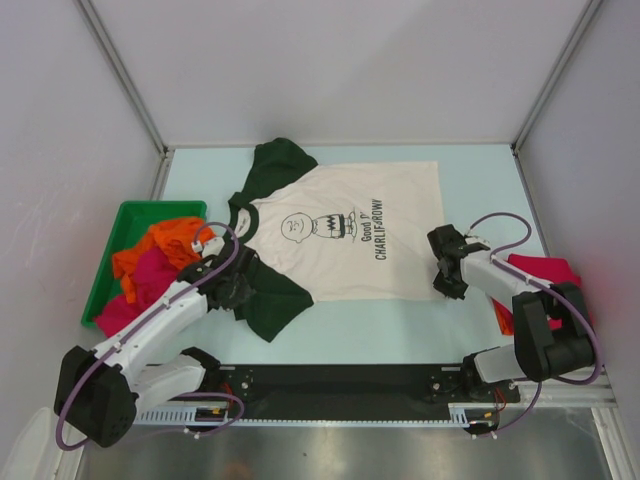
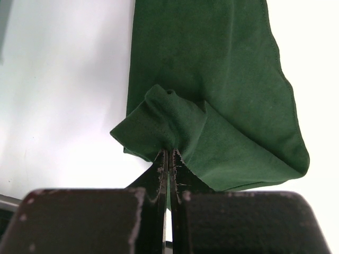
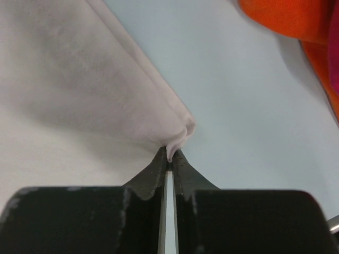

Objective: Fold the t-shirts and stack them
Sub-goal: Grap the side of the flattened tshirt closest away from the robot with both arms, then fold the flattened tshirt in 1/3 of the way

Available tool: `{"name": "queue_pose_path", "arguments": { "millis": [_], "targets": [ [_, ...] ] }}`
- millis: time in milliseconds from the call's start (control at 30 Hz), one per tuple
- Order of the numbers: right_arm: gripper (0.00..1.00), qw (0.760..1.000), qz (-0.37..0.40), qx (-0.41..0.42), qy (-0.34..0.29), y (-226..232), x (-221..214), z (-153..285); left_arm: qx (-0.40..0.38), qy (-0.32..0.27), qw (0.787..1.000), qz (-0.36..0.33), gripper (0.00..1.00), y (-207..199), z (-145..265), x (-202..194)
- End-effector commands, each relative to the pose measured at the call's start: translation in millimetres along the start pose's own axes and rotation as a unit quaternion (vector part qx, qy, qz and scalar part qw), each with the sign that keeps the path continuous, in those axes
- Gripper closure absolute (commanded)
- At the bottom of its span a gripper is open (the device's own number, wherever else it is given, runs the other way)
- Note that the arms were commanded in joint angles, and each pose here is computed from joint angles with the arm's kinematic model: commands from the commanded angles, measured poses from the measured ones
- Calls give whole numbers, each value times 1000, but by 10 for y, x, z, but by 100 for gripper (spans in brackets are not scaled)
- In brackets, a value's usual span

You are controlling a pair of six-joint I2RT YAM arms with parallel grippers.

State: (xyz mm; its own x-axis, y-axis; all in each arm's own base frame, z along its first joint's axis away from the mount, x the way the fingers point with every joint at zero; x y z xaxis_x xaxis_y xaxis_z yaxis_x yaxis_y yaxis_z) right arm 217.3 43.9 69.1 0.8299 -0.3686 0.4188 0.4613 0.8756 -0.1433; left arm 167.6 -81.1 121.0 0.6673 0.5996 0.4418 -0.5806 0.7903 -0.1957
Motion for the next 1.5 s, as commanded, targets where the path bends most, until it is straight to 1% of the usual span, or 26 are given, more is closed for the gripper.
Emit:
{"name": "queue_pose_path", "arguments": {
  "millis": [0,167,233,333,367,500,567,633,767,900,933,1100,1467],
  "targets": [
    [100,1000,1,-29,3,-92,-55,-60,-15,-6,1000,6,100,-84,41,46],
    [100,999,0,-27,-22,-118,-50,82,-21,-18,1000,3,100,-61,93,75],
    [100,999,-6,-6,-49,-92,-13,230,-33,-29,999,2,100,-46,163,102],
    [100,997,8,11,-76,-59,-16,466,-44,-35,998,0,100,-6,217,82],
    [100,997,12,8,-72,-74,-45,516,-41,-32,999,-3,100,26,216,52],
    [100,994,39,36,-92,34,-148,799,-57,-27,998,-12,100,-3,339,-74],
    [100,993,32,45,-108,41,-154,951,-64,-26,997,-20,100,-18,434,-124],
    [100,990,38,51,-123,57,-180,1058,-53,-27,998,-16,100,16,506,-139],
    [100,989,36,50,-137,-49,-174,1230,-65,-31,997,-7,100,24,731,-123],
    [100,986,17,70,-153,-119,-104,1423,-67,-43,997,20,100,143,909,-41],
    [100,985,15,69,-160,-142,-80,1457,-62,-46,997,20,100,194,945,-23],
    [100,980,15,67,-186,-248,28,1616,-85,-70,993,37,100,213,1150,121],
    [100,979,3,69,-194,-450,31,1769,-106,-48,992,49,100,234,1217,79]
  ]
}}
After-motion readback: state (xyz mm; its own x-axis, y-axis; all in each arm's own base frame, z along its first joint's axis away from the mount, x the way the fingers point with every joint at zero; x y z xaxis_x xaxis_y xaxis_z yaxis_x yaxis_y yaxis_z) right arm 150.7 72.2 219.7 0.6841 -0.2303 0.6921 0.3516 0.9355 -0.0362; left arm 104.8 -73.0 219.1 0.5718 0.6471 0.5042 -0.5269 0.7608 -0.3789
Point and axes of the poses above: each gripper's point midway between its finger pads, its own z axis back along the fingers, its own y axis along the line the jaws close on, x = y × z, the point moved 6 cm from there along z, back along the fingers, and after that the axes turned 9 degrees about z, right-handed, at the moved point
